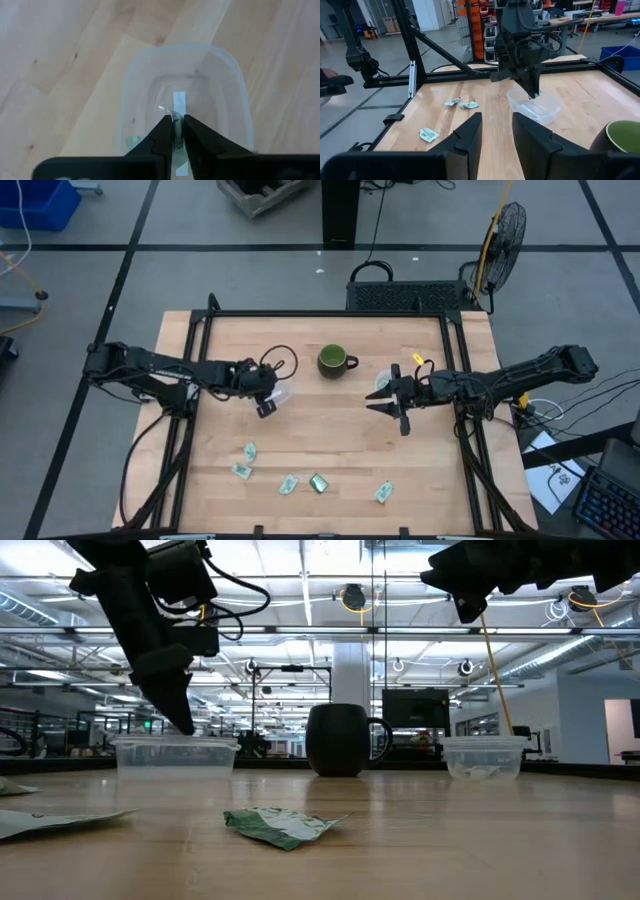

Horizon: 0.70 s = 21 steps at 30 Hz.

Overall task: Pick and place Stevia / Truvia into bins
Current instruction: Put the green stevia packet into the left transparent container

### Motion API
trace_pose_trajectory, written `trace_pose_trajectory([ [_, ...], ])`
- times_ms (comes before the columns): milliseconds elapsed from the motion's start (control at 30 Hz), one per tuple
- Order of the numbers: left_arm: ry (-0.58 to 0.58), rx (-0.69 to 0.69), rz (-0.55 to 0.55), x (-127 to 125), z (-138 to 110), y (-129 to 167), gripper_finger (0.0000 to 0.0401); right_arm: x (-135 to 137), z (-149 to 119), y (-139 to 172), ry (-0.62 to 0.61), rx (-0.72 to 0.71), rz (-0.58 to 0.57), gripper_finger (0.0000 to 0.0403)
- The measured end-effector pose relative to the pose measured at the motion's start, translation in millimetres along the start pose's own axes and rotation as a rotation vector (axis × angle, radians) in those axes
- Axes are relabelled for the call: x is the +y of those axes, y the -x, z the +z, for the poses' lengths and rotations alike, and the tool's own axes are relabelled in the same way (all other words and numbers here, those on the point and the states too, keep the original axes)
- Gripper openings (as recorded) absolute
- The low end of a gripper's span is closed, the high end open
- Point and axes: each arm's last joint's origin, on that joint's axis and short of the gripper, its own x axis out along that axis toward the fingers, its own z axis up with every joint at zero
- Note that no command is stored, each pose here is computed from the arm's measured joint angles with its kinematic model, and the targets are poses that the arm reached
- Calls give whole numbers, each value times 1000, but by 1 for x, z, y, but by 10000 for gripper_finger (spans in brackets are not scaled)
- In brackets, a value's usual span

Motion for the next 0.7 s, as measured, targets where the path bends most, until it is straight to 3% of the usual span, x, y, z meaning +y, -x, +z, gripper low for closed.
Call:
trace_pose_trajectory([
  [267,59,7,-21,0,-9,-7,96,0,0,0,0,1,0,100],
  [467,3,-17,-36,-1,-3,-4,98,0,0,0,0,1,0,100],
  [700,-36,-15,-275,-9,19,28,97,0,-1,0,-6,6,-1,100],
])
